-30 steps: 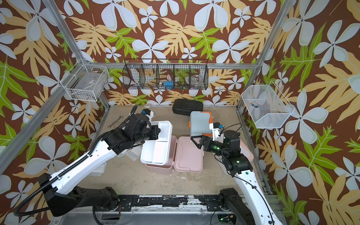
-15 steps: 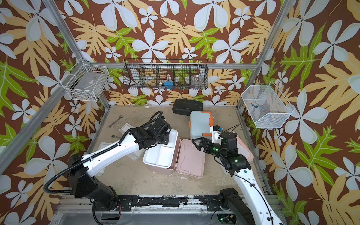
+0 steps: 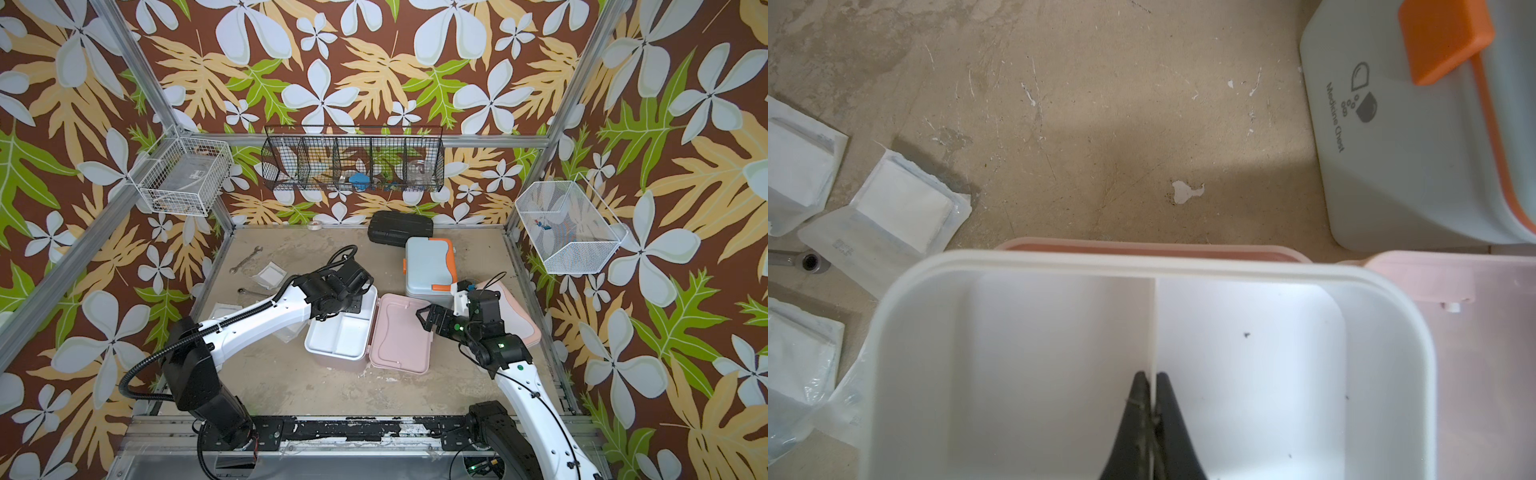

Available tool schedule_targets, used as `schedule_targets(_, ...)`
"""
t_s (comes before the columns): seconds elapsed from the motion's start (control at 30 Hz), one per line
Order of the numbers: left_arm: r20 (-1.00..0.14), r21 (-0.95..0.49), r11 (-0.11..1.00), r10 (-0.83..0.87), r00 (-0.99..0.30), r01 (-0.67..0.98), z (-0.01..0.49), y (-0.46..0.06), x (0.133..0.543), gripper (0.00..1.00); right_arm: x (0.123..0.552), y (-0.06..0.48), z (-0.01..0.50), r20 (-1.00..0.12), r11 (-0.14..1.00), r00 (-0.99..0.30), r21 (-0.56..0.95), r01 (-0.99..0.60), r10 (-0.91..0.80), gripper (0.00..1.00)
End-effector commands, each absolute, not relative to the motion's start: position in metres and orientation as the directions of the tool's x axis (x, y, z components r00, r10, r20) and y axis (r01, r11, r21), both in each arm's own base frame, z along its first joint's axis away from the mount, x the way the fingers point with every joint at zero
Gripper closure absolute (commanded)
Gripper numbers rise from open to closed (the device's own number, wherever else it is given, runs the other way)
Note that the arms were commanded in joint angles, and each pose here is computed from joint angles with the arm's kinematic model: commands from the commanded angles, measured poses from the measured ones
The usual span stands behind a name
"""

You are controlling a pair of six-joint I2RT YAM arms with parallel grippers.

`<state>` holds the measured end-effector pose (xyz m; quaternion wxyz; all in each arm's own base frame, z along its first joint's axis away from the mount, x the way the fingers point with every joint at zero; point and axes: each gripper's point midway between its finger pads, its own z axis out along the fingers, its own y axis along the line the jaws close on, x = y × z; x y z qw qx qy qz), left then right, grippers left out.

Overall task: Open first aid kits and take out gauze
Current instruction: Place the compartment layer in the first aid kit.

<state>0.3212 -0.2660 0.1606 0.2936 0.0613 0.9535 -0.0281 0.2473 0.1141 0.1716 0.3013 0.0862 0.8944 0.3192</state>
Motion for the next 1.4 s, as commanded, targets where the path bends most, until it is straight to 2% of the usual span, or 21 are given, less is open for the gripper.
schedule_targets(0.0, -0.574, -0.003, 0.992, 0.101, -0.812, 0.126, 0.161, -0.266, 0.326, 1.0, 0.244, 0.114, 0.159, -0.469, 0.785, -0.815, 0.619, -0.029, 0.339, 0.01)
schedule_targets(0.27, -0.585, 0.009, 0.993, 0.099, -0.805, 0.115, 0.161, -0.269, 0.333, 1.0, 0.236, 0.14, 0.167, -0.435, 0.655, -0.833, 0.746, -0.119, 0.344, 0.01)
schedule_targets(0.7, -0.531, 0.041, 0.993, 0.119, -0.839, 0.115, 0.13, -0.258, 0.323, 1.0, 0.236, 0.145, 0.175, -0.441, 0.632, -0.832, 0.76, -0.147, 0.336, 0.0)
schedule_targets(1.23, -0.493, 0.043, 0.993, 0.113, -0.863, 0.105, 0.107, -0.251, 0.316, 1.0, 0.231, 0.132, 0.131, -0.363, 0.704, -0.865, 0.71, -0.017, 0.346, 0.01)
schedule_targets(1.37, -0.488, 0.025, 0.994, 0.106, -0.866, 0.108, 0.105, -0.254, 0.315, 1.0, 0.229, 0.146, 0.14, -0.345, 0.625, -0.875, 0.778, -0.065, 0.338, 0.01)
